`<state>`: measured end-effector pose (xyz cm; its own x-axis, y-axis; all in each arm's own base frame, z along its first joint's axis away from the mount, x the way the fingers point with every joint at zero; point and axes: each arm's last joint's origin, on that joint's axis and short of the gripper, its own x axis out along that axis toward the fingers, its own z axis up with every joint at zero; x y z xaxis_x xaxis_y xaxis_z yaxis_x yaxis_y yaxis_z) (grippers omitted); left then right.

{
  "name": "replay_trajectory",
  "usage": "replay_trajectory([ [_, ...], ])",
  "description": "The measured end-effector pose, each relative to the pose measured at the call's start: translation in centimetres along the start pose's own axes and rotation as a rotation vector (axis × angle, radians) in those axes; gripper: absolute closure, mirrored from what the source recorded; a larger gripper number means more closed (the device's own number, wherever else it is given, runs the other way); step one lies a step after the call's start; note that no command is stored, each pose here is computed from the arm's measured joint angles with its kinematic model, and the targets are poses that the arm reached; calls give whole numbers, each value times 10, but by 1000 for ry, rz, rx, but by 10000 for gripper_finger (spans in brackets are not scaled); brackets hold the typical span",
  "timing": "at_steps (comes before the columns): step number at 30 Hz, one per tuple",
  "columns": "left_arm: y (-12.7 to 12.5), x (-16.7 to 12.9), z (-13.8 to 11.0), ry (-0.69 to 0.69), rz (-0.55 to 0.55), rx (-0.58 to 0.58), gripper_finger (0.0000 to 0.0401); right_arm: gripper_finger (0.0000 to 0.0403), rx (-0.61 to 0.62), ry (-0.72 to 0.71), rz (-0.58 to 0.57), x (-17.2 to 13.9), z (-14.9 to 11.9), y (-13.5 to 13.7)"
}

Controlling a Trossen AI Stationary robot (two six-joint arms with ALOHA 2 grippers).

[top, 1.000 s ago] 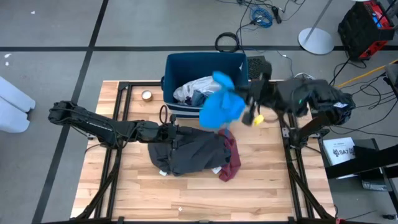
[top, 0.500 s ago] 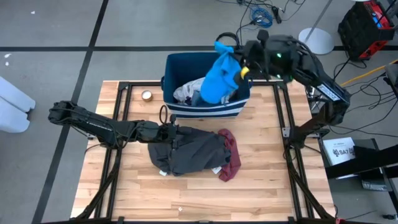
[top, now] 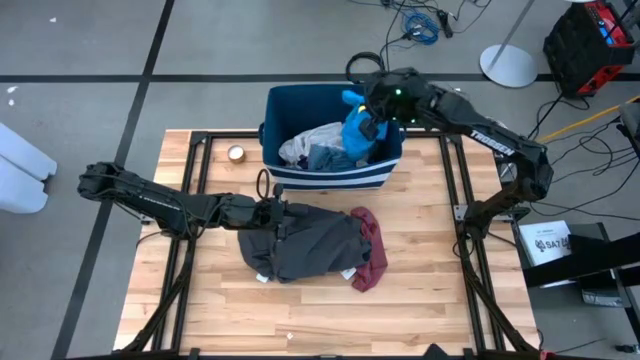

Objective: Sort clothes
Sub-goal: Put the blue underwear into the blue bin, then put the red underwear into the blue bin

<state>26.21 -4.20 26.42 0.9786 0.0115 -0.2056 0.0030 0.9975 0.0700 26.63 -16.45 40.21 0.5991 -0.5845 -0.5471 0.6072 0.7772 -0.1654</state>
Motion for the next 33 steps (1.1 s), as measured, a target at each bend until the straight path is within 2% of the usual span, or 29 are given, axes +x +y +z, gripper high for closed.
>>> replay_trajectory([
  [7, 0, 0, 0, 0, 0, 0, 264, 354, -8, 21, 48, 15, -14, 5],
  [18, 0, 0, 0, 1, 0, 0, 264, 250, 29, 48, 87, 10, -13, 6],
  [25, 0, 0, 0, 1, 0, 1, 264, 225, 51, 96, 347, -25, 1, 29],
  [28, 0, 0, 0, 1, 0, 1, 264, 226, 35, 121, 441, -40, 4, 48],
  [33, 0, 0, 0, 1, 0, 1, 264, 228, -45, 223, 563, -60, -8, 87],
])
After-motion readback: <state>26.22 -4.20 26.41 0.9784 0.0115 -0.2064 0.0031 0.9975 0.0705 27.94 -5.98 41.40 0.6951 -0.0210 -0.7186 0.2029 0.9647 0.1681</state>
